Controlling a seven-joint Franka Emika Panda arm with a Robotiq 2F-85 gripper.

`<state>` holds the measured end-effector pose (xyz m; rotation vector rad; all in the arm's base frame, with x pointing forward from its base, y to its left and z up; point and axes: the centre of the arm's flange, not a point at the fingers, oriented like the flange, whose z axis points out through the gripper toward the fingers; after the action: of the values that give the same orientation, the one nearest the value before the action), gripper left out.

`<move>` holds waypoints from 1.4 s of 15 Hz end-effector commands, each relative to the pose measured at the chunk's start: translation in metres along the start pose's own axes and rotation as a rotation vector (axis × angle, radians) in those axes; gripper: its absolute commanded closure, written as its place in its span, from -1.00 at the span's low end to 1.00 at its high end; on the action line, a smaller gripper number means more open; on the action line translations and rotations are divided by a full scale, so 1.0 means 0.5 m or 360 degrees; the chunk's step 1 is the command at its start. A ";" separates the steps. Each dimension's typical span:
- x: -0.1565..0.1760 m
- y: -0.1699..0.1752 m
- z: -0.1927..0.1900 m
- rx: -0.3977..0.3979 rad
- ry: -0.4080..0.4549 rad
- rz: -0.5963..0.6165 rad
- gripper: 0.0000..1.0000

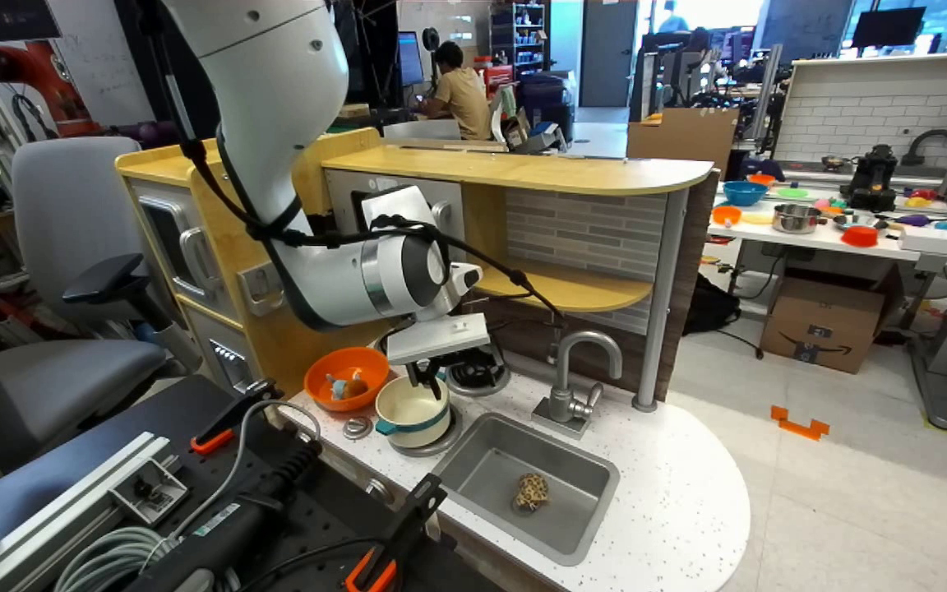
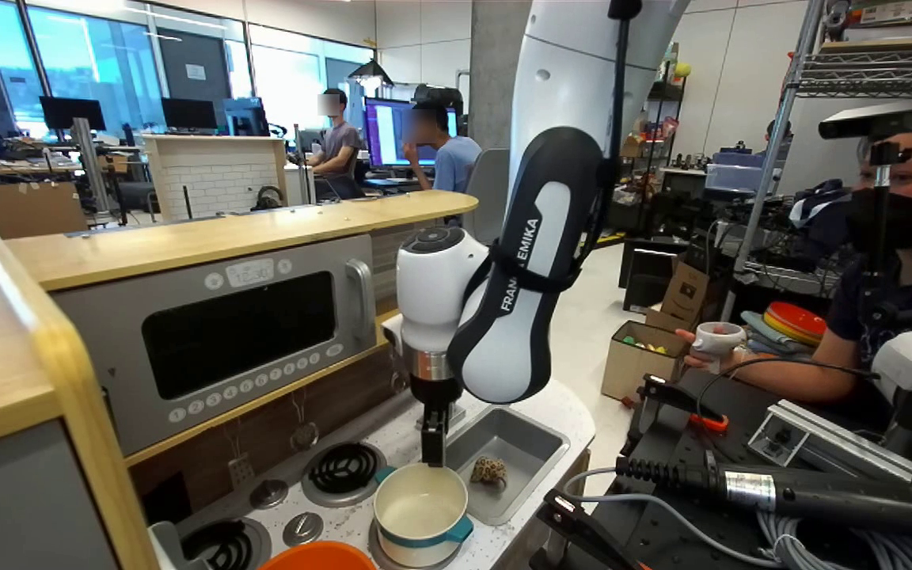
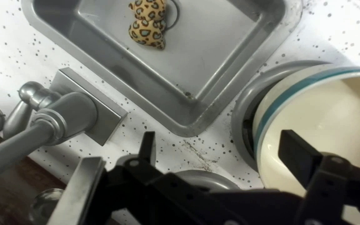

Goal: Pick up the white pot then place it back down on the stove

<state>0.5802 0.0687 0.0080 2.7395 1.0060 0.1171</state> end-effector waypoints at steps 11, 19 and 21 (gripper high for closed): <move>-0.283 0.047 -0.326 0.0101 0.0049 0.0507 -1.00; -0.385 0.056 -0.568 0.0174 -0.0076 0.0955 -1.00; -0.414 0.060 -0.625 0.0151 -0.0222 0.0933 -1.00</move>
<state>0.4302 -0.0273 0.2541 3.0301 0.1966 0.0775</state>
